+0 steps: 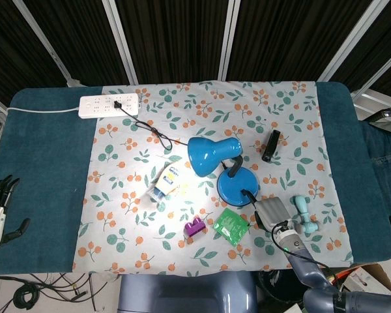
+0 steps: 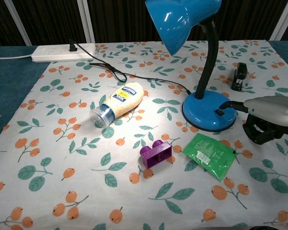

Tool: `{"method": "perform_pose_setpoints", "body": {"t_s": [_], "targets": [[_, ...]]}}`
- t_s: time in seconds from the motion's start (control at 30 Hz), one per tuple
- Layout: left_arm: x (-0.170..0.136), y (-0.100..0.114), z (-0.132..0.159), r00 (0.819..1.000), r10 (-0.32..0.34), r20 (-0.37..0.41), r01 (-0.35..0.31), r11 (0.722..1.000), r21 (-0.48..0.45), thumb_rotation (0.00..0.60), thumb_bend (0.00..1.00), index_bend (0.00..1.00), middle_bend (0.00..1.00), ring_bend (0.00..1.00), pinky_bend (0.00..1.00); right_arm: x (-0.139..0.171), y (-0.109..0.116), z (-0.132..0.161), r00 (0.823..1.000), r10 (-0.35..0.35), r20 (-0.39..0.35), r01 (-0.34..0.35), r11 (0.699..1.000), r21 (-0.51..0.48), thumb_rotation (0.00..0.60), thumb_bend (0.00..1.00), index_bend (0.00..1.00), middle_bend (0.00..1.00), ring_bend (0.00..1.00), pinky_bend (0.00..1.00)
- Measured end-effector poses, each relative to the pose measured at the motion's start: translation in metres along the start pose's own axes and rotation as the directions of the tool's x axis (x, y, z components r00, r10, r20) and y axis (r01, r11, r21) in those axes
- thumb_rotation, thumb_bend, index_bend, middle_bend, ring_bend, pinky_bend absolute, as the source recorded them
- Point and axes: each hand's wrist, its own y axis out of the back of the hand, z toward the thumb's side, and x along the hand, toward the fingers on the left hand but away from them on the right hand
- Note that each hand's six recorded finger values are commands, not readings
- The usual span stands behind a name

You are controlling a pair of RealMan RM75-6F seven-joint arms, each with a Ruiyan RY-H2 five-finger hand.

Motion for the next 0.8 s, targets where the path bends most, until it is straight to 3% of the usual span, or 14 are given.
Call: {"method": "perform_pose_setpoints", "body": {"t_s": [0.8], "targets": [[-0.0002,0.0,0.0003,1.0,0.0,0.001,0.0,1.0,-0.001,0.6,0.29,0.0,0.0,0.0,0.0,-0.0003,0.0005,0.0023,1.0,0.004,-0.003,-0.004,1.0,0.003,0.6,0.71,0.0,0.81,0.83,0.74]]}}
